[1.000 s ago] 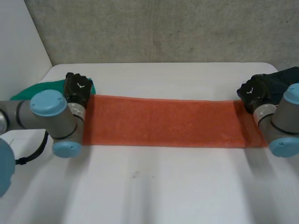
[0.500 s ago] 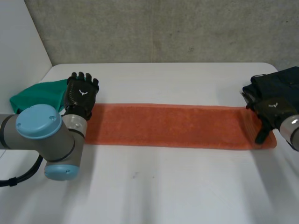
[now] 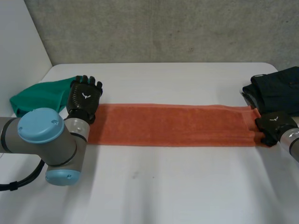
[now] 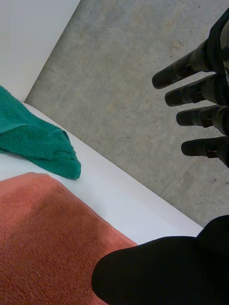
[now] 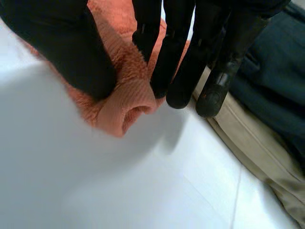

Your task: Fold the laundry.

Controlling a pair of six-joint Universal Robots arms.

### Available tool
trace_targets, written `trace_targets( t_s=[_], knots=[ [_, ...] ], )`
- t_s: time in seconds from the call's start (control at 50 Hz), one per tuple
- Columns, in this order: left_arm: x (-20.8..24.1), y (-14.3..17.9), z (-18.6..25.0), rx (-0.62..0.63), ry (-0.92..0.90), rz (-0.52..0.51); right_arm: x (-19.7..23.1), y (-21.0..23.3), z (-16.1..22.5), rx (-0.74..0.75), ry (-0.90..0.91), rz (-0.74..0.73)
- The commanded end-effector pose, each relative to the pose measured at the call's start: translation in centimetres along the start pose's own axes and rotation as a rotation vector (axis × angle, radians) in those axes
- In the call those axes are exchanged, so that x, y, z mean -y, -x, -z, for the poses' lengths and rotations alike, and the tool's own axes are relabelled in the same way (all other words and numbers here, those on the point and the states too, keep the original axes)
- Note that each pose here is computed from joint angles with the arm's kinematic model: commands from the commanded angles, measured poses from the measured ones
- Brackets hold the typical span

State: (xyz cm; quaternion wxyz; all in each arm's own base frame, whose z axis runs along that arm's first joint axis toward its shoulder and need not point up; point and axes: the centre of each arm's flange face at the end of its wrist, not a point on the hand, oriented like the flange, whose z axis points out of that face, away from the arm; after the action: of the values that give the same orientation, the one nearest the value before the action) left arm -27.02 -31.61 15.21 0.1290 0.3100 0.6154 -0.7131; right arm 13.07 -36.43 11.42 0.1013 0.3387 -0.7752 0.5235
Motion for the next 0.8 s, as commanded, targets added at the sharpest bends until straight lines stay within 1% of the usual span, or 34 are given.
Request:
trace_targets(
  t_s=[0.02,0.08,0.18,0.22,0.3,0.34,0.4,0.42,0.44,0.5,0.52,0.58,0.6,0.64,0.66,0.68,0.72,0.74,0.8],
  knots=[
    [0.2,0.1,0.2,0.000,-0.001,-0.001,-0.8,-2.5,0.7,-0.062,0.029,0.001],
    [0.4,0.4,0.4,0.004,-0.006,0.001,-0.6,-4.6,1.7,-0.118,0.029,0.007],
    [0.8,0.7,0.6,0.012,-0.012,0.002,-1.0,-7.5,3.0,-0.197,0.045,0.068],
    [1.0,0.8,0.7,0.014,-0.014,0.003,-1.7,-9.0,3.2,-0.232,0.072,0.116],
    [1.5,1.4,0.7,0.027,-0.023,0.006,-1.9,-10.4,3.3,-0.271,0.099,0.215],
    [1.8,1.7,0.8,0.031,-0.024,0.008,-1.4,-10.5,3.4,-0.278,0.090,0.253],
    [2.5,2.8,1.0,0.051,-0.040,0.010,1.9,-10.0,4.3,-0.297,0.009,0.308],
    [2.7,3.0,1.1,0.056,-0.044,0.011,3.2,-9.4,4.5,-0.293,-0.027,0.324],
    [2.9,3.4,1.1,0.065,-0.048,0.012,5.8,-8.2,5.0,-0.286,-0.101,0.346],
    [3.5,4.8,1.2,0.098,-0.063,0.024,8.9,-6.0,5.4,-0.252,-0.202,0.350],
    [3.7,5.7,1.1,0.121,-0.066,0.036,10.8,-4.4,5.8,-0.220,-0.271,0.346],
    [4.0,6.9,1.2,0.150,-0.076,0.063,14.0,-1.4,6.5,-0.162,-0.393,0.350],
    [4.2,7.6,1.2,0.166,-0.083,0.081,15.9,0.9,7.0,-0.116,-0.468,0.353],
    [4.4,8.1,1.3,0.178,-0.089,0.100,17.7,3.7,7.2,-0.053,-0.547,0.361],
    [4.4,8.3,1.4,0.183,-0.090,0.107,19.2,6.8,7.3,0.017,-0.625,0.379],
    [4.4,8.8,1.4,0.192,-0.088,0.116,19.9,8.4,7.5,0.050,-0.669,0.389],
    [4.4,9.2,1.5,0.198,-0.082,0.124,21.3,11.7,8.0,0.114,-0.748,0.410],
    [4.3,9.3,1.6,0.199,-0.076,0.126,22.1,14.5,8.4,0.170,-0.812,0.424],
    [3.8,9.6,1.8,0.198,-0.051,0.131,22.5,18.4,8.4,0.242,-0.886,0.441]
  ],
)
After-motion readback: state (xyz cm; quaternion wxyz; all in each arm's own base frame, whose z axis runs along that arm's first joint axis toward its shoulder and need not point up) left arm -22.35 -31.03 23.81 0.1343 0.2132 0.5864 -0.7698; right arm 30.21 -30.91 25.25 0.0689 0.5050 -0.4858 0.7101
